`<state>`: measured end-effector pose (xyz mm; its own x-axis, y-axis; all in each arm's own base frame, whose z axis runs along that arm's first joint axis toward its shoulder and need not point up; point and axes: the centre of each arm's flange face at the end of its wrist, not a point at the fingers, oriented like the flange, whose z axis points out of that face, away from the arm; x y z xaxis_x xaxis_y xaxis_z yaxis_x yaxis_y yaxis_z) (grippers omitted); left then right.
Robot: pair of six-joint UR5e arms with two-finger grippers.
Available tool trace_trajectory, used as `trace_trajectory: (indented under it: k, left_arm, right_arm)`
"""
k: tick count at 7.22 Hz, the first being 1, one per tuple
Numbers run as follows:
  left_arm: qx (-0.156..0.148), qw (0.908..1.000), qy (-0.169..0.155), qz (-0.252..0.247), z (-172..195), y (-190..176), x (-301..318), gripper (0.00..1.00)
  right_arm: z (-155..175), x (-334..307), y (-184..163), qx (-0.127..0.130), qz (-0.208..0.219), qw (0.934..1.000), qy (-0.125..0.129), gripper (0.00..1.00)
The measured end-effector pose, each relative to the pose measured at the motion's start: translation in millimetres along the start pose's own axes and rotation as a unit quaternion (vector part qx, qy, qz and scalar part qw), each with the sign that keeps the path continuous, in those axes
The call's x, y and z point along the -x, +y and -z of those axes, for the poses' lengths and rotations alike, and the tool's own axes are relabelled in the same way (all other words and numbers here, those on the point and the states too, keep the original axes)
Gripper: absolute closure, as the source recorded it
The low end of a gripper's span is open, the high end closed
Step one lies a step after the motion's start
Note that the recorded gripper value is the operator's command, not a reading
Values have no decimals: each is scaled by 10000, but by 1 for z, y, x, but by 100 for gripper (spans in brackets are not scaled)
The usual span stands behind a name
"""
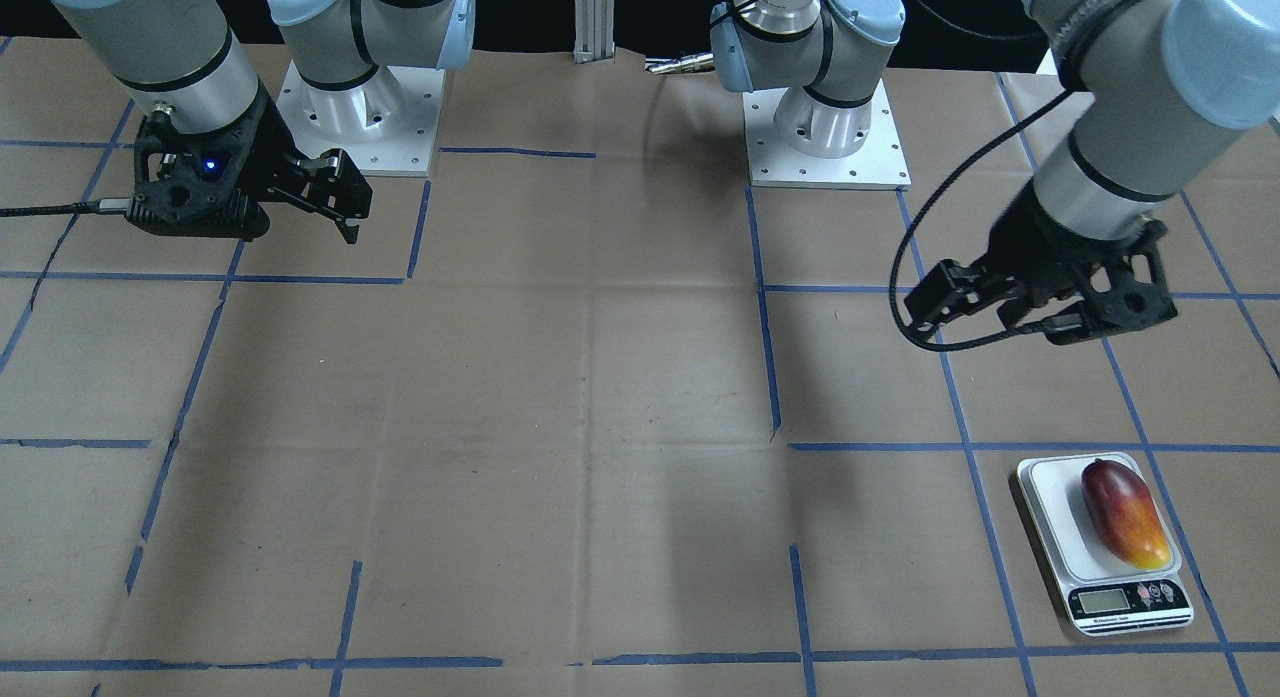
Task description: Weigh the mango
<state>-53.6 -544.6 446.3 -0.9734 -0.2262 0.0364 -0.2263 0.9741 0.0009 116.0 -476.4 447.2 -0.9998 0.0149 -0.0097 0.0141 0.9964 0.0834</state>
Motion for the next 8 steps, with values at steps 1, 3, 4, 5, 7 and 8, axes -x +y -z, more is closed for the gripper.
trace_trajectory:
  k: [1,3,4,5,7,8]
  left_arm:
    - [8,10000,7,-27,4,15,-30,0]
    - [-19,10000,4,-93,12,33,-57,0]
    - [-46,9999,-1,-112,18,40,-60,0]
    - [-70,9999,-4,-122,24,45,-60,0]
    - [-72,9999,-7,-126,26,47,-60,0]
    - [-65,9999,-9,-127,26,48,-60,0]
  right_arm:
    - [0,0,0,0,0,10000,0,0]
    - [0,0,0,0,0,10000,0,0]
    - [0,0,0,0,0,10000,0,0]
    - [0,0,0,0,0,10000,0,0]
    - [0,0,0,0,0,10000,0,0]
    - [0,0,0,0,0,10000,0,0]
